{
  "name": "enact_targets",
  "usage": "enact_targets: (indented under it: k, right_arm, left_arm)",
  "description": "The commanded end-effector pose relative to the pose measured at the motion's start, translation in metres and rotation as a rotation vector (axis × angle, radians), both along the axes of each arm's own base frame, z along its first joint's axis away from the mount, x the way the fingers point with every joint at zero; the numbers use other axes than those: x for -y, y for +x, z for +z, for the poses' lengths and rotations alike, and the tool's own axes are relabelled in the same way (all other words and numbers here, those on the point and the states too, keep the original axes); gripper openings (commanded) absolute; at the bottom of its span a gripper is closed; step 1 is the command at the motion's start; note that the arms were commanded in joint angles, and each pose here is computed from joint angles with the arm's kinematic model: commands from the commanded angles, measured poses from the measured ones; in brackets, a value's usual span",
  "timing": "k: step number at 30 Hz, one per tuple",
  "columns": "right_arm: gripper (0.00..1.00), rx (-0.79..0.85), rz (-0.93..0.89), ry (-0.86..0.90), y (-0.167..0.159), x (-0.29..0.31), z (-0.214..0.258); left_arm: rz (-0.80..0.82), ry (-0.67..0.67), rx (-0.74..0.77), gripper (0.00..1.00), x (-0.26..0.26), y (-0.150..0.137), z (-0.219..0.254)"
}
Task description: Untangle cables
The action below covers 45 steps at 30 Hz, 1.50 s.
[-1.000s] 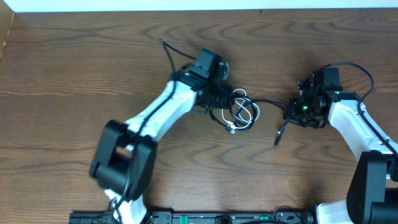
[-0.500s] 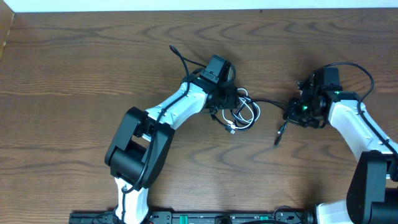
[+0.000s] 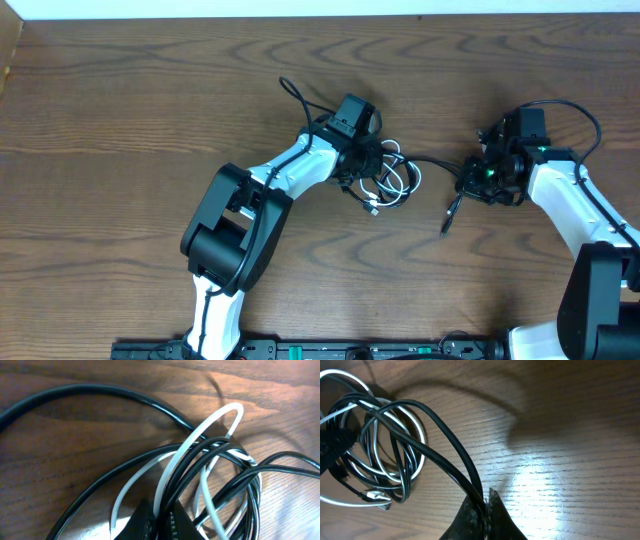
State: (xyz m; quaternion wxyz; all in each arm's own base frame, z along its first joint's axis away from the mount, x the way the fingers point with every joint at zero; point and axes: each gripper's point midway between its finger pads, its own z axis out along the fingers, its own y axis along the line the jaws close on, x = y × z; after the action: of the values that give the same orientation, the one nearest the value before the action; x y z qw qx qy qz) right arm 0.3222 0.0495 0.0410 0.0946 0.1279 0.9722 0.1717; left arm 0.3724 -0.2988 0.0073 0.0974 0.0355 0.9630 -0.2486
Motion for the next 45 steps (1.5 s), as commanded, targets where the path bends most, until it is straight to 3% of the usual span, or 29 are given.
enact_targets:
  k: [1,9,10,13,14,18,23,28,45]
  right_arm:
    - [0.01,0.024,-0.006,-0.028,0.003,0.007,0.005]
    - [0.06,-0.008,-0.191,-0.204,0.004,0.044,-0.001]
    - [0.11,-0.005,-0.192,-0.207,0.005,0.045,-0.001]
    - [0.46,0.018,-0.136,-0.171,0.008,0.036,0.001]
    - [0.53,0.038,-0.074,-0.129,0.01,0.027,0.004]
    - [0.64,0.156,0.143,0.129,0.02,-0.023,0.04]
    - [0.65,0.344,0.258,0.339,0.029,-0.059,0.116]
    - [0.59,0.443,0.284,0.409,0.023,-0.079,0.164]
    - [0.54,0.346,0.337,0.528,0.01,-0.168,0.161]
  left_arm:
    - [-0.031,0.007,0.058,0.07,-0.002,0.008,0.013]
    - [-0.007,-0.109,0.285,0.07,-0.023,0.007,0.162]
    - [-0.004,-0.122,0.309,0.07,-0.026,0.003,0.178]
    - [-0.016,-0.151,0.382,0.08,-0.036,-0.014,0.221]
    - [-0.019,-0.155,0.394,0.08,-0.039,-0.018,0.229]
    - [-0.036,-0.151,0.415,0.07,-0.048,-0.034,0.247]
    - [-0.057,-0.117,0.38,0.07,-0.053,-0.043,0.238]
    - [-0.042,-0.122,0.367,0.08,-0.053,-0.043,0.237]
    - [0.155,-0.223,0.287,0.08,-0.054,-0.03,0.246]
